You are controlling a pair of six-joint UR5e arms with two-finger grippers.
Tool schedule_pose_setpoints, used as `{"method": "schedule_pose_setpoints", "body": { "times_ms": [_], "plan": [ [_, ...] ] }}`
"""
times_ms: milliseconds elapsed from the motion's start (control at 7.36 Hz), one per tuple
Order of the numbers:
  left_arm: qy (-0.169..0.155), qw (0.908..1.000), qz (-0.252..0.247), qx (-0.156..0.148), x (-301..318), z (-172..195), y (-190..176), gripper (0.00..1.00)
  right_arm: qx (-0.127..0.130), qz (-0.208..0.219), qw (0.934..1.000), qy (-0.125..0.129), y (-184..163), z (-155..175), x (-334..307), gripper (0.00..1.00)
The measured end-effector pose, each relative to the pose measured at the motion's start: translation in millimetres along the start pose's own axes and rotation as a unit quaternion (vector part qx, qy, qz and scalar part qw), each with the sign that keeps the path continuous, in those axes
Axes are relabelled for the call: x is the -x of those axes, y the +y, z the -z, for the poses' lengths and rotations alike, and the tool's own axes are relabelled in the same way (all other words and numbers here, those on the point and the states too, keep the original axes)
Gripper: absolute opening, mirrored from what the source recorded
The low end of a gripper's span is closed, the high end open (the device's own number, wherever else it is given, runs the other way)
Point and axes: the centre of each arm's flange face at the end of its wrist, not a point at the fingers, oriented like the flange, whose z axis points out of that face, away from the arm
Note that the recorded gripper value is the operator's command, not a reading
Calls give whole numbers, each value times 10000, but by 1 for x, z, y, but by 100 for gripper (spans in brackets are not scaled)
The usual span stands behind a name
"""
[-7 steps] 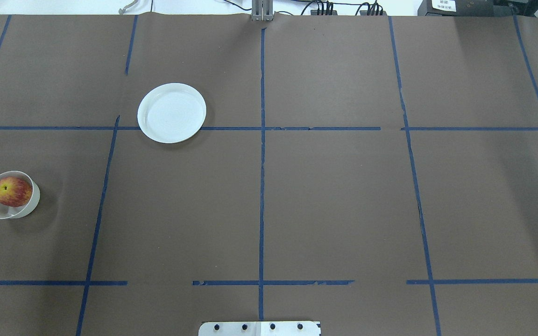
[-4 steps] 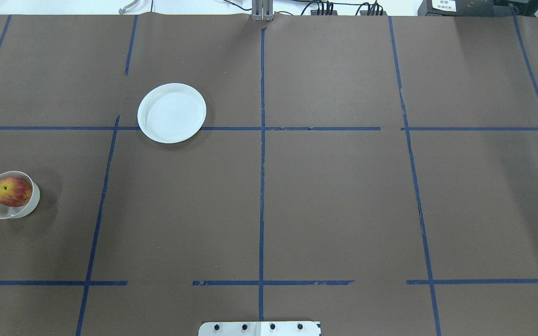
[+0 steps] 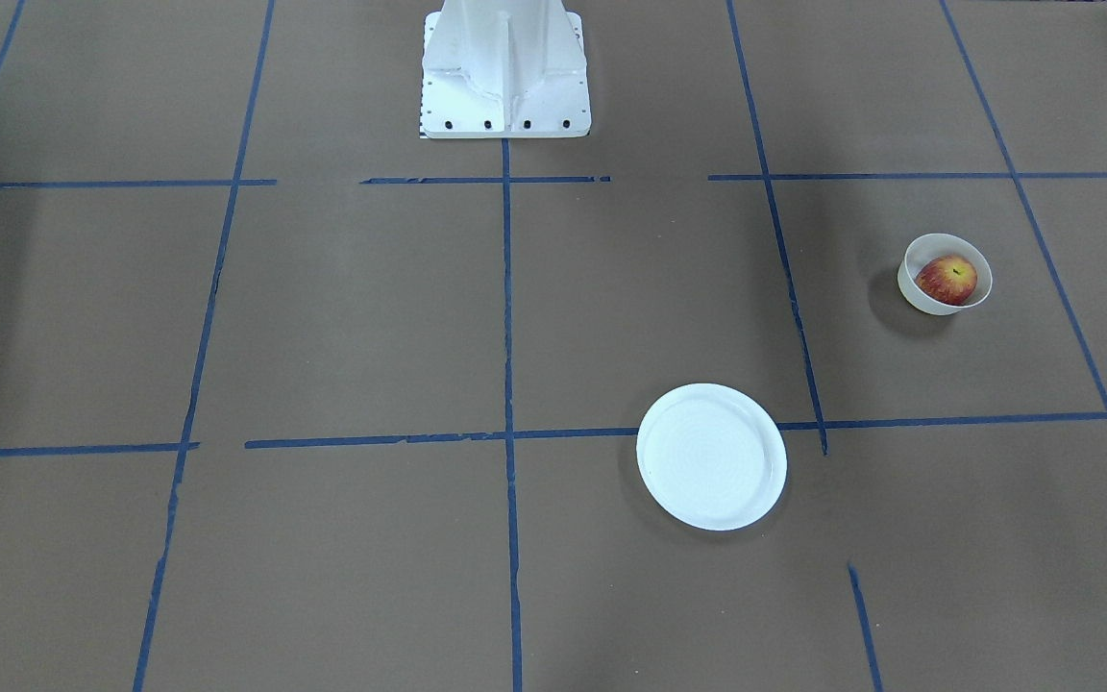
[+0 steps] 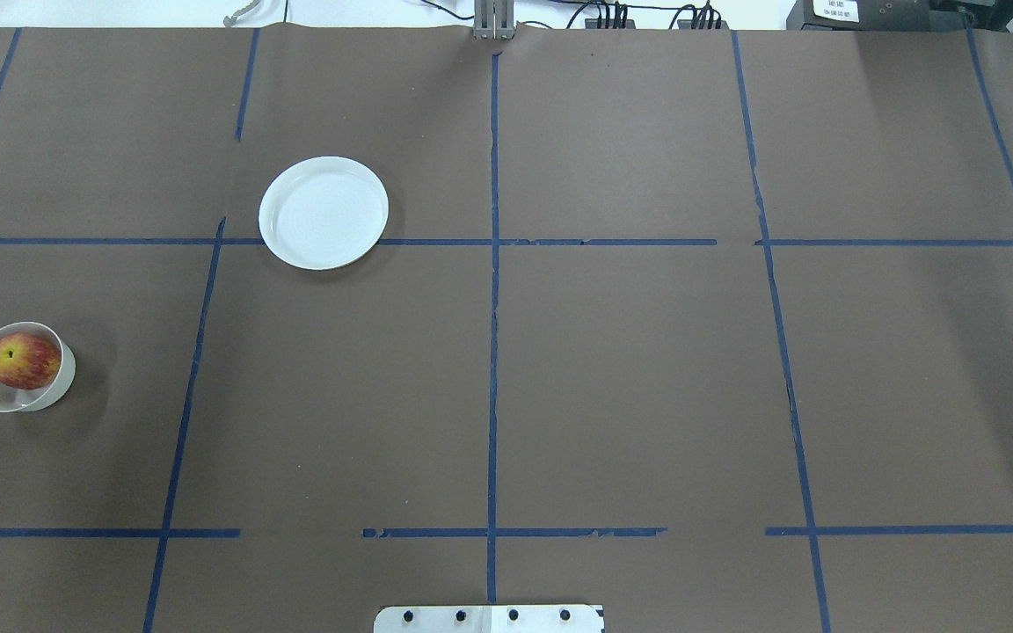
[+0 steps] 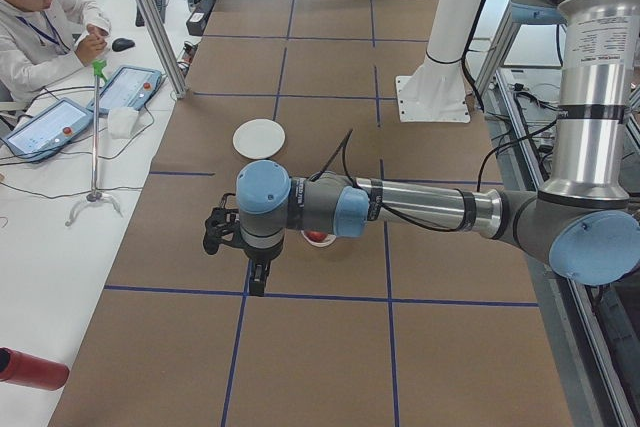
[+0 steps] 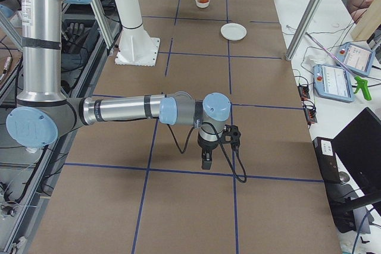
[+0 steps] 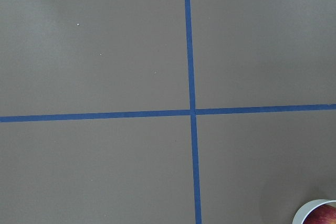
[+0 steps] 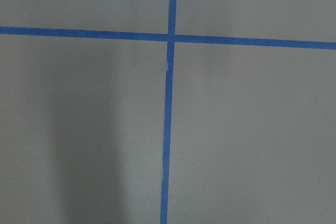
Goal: Move apple from plate to bowl
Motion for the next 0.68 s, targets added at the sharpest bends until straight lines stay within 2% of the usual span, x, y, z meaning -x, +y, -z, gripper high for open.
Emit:
{"method": "schedule_pose_setpoints", "body": {
  "times_ms": [407, 679],
  "plan": [
    [2, 10000, -37, -36, 9, -10, 15, 100, -1, 7, 10000, 0, 0, 0, 0, 100],
    [6, 9998, -131, -129, 6, -7, 10, 100, -4, 6, 10000, 0, 0, 0, 0, 100]
  ]
}}
